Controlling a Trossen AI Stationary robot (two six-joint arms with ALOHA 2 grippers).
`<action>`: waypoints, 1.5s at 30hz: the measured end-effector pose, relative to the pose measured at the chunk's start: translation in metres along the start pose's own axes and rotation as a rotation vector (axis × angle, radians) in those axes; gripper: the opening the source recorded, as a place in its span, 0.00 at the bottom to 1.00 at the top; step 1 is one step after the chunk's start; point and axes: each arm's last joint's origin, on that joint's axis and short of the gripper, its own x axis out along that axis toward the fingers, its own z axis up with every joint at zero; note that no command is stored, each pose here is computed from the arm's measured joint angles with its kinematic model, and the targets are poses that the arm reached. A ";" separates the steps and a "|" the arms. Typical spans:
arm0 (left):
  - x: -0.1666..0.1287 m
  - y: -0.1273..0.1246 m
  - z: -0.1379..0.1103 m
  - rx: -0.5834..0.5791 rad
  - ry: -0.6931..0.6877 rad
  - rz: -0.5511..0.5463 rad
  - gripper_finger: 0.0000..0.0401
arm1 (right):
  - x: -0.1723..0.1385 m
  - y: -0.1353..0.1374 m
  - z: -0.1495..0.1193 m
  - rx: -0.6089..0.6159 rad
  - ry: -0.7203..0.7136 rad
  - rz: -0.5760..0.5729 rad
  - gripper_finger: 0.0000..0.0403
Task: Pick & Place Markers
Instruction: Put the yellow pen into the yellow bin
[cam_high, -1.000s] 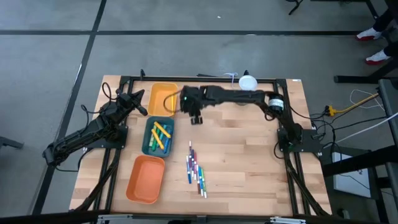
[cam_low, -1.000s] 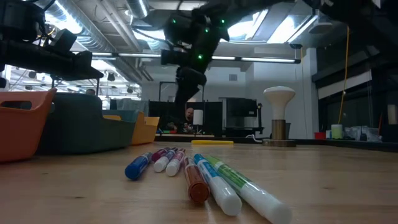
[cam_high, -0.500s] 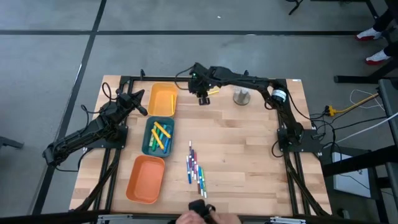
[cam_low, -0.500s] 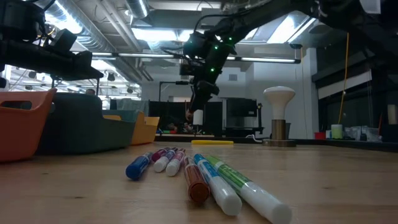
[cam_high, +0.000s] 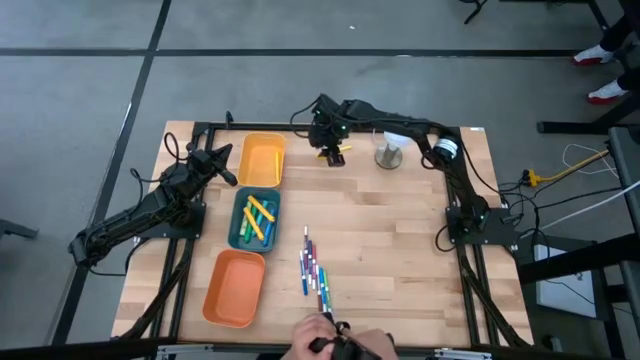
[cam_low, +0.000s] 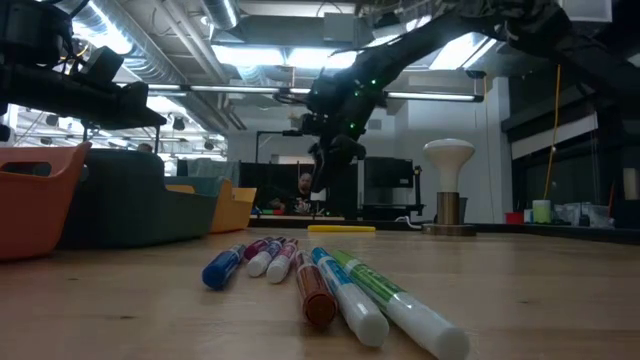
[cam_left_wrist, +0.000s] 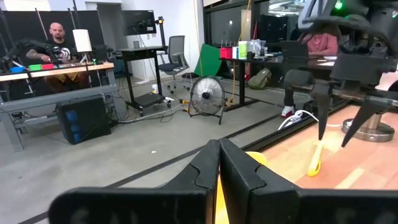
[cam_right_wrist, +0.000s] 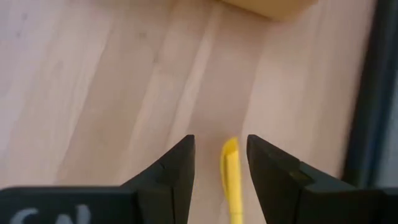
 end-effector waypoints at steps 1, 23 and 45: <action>0.000 0.000 0.000 0.000 0.000 0.000 0.02 | 0.004 0.000 -0.003 0.006 0.007 0.012 0.36; 0.000 0.000 0.000 0.000 0.000 0.000 0.02 | 0.034 -0.023 -0.048 0.062 0.096 0.054 0.36; 0.000 0.000 0.000 0.000 0.000 0.000 0.02 | 0.051 -0.024 -0.064 0.030 0.228 0.050 0.13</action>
